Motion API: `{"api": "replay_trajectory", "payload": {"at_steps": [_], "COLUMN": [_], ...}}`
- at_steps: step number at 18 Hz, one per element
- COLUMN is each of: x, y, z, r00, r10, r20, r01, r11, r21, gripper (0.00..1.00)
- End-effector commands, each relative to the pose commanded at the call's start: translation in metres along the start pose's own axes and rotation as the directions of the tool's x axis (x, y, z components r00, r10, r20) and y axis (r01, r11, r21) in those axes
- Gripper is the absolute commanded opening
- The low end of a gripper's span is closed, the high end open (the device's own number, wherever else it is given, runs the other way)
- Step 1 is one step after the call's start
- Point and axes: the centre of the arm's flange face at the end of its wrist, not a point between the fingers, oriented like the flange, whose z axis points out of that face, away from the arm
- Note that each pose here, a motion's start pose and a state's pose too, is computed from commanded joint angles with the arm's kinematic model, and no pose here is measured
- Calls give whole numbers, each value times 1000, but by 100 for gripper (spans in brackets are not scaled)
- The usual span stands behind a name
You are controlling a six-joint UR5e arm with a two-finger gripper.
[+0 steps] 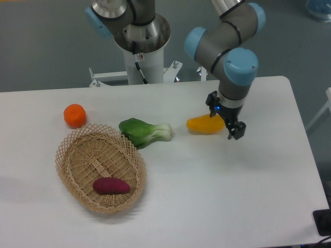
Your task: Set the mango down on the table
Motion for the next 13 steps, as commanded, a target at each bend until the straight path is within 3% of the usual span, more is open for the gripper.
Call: {"api": "replay_trajectory", "payload": {"at_steps": [5,13], "x": [-29,-55], "y": [-3,-3], "z": [-10,-14], "r00": [992,987], "r10": [-119,-160], "r20": [35,5], "r01": [117,160], "r11": [992,986], "r21": [48,54], "gripper": [100,100]}}
